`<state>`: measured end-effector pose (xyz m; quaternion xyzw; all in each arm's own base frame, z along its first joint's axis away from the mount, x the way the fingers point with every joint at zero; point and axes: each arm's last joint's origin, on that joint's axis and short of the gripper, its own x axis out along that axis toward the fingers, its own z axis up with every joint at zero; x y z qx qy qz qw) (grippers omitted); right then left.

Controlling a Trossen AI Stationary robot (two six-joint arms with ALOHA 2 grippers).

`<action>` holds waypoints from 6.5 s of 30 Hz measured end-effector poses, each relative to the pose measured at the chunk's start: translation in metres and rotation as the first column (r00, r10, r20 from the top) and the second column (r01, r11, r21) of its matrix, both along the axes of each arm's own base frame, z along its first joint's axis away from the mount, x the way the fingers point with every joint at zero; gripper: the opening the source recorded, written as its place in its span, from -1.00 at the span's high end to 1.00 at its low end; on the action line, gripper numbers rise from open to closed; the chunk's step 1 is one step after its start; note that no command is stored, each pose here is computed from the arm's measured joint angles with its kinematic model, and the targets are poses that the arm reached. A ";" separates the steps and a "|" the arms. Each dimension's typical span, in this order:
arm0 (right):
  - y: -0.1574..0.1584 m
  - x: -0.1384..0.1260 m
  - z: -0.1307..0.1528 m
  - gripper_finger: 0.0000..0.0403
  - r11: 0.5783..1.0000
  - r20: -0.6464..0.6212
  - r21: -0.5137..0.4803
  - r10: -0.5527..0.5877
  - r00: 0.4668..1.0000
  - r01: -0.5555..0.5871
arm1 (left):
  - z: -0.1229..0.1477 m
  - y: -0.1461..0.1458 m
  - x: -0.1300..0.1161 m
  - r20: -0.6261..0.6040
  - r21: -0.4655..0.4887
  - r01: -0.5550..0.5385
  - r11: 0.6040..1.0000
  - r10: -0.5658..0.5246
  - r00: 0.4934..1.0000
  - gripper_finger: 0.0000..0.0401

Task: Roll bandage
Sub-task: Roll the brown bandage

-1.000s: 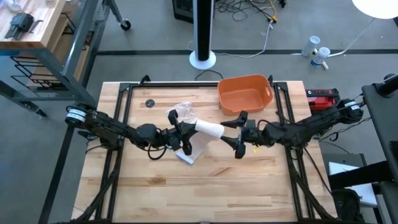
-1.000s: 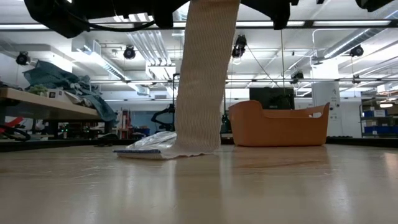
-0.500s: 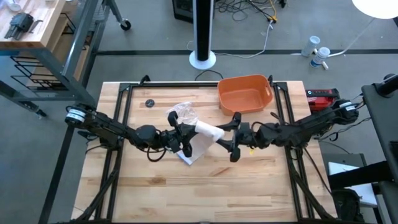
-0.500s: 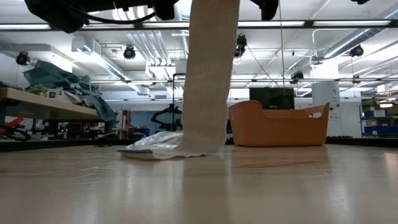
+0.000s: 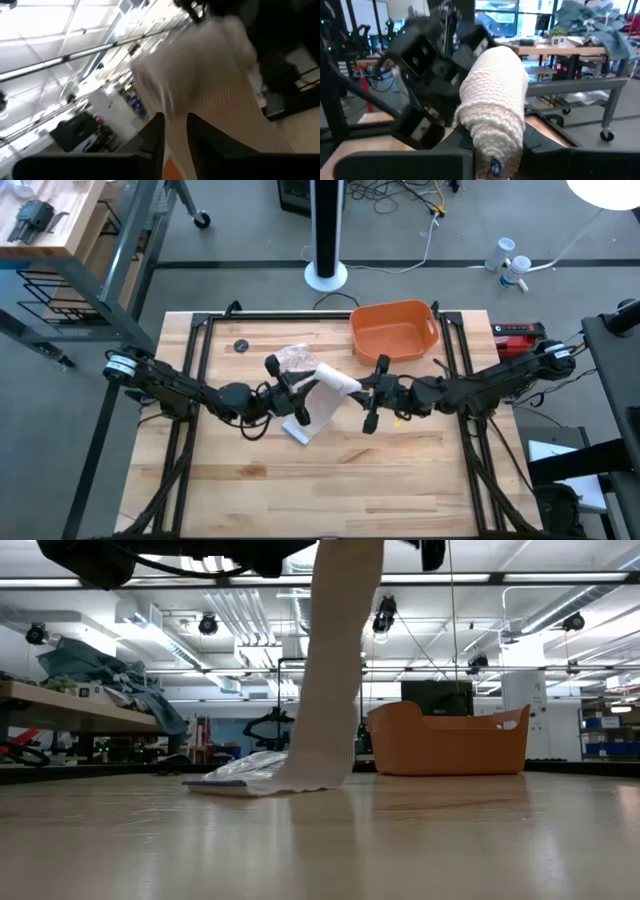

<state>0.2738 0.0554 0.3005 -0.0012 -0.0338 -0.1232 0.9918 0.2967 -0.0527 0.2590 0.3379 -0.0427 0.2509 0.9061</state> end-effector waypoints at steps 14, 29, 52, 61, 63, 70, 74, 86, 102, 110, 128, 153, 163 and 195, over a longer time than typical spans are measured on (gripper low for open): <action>0.000 -0.016 0.003 0.76 0.973 -0.264 -0.231 -0.038 0.964 -0.025 | 0.012 0.000 -0.007 0.087 -0.114 0.094 0.989 -0.084 0.993 0.43; 0.021 -0.026 0.004 0.76 0.735 -0.331 -0.678 -0.321 0.887 0.013 | 0.035 0.041 -0.014 0.275 -0.675 0.461 0.576 -0.384 0.882 0.49; 0.049 -0.036 0.000 0.76 0.729 -0.350 -0.682 -0.255 0.901 -0.059 | 0.022 0.040 0.013 0.182 -0.709 0.520 0.476 -0.588 0.788 0.15; 0.049 -0.036 -0.001 0.76 0.724 -0.354 -0.687 -0.259 0.899 -0.062 | 0.028 0.040 0.036 0.212 -0.723 0.525 0.450 -0.578 0.788 0.22; 0.049 -0.037 -0.001 0.76 0.723 -0.355 -0.688 -0.261 0.897 -0.062 | 0.027 0.040 0.042 0.211 -0.731 0.519 0.443 -0.576 0.789 0.26; 0.049 -0.037 -0.002 0.64 0.823 -0.343 -0.568 -0.227 0.911 -0.009 | 0.027 0.031 0.047 0.155 -0.589 0.524 0.615 -0.551 0.820 0.76; 0.049 -0.038 -0.003 0.23 0.909 -0.320 -0.416 -0.184 0.929 0.037 | 0.028 0.027 0.042 0.119 -0.502 0.463 0.730 -0.472 0.874 0.92; 0.046 -0.041 0.002 -0.31 0.964 -0.275 -0.248 -0.160 0.948 0.091 | 0.027 0.010 0.039 0.023 -0.308 0.442 0.843 -0.457 0.889 0.98; 0.038 -0.048 0.004 -0.37 0.968 -0.240 -0.097 -0.250 0.938 0.233 | 0.022 0.006 0.029 0.081 -0.212 0.356 0.910 -0.346 0.935 1.00; 0.038 -0.048 0.003 -0.30 0.966 -0.226 -0.038 -0.256 0.940 0.254 | 0.006 0.007 0.005 0.186 -0.060 0.305 0.950 -0.290 0.939 1.00; 0.032 -0.044 0.024 -0.26 1.000 -0.112 -0.008 0.028 0.993 -0.029 | 0.003 -0.008 -0.002 0.058 0.217 0.210 0.953 -0.227 0.972 1.00; 0.005 -0.031 0.035 -0.31 0.991 -0.001 0.002 0.130 0.991 -0.130 | 0.021 -0.017 0.000 0.111 0.272 0.188 0.944 -0.225 0.968 1.00; 0.004 -0.031 0.041 -0.08 0.989 0.054 0.008 0.148 0.987 -0.149 | 0.026 -0.018 0.001 0.149 0.234 0.200 0.952 -0.238 0.960 1.00; 0.007 -0.014 0.054 0.85 0.945 -0.120 -0.278 0.145 0.982 -0.173 | 0.029 -0.024 -0.001 0.192 0.042 0.184 0.982 -0.188 0.963 0.49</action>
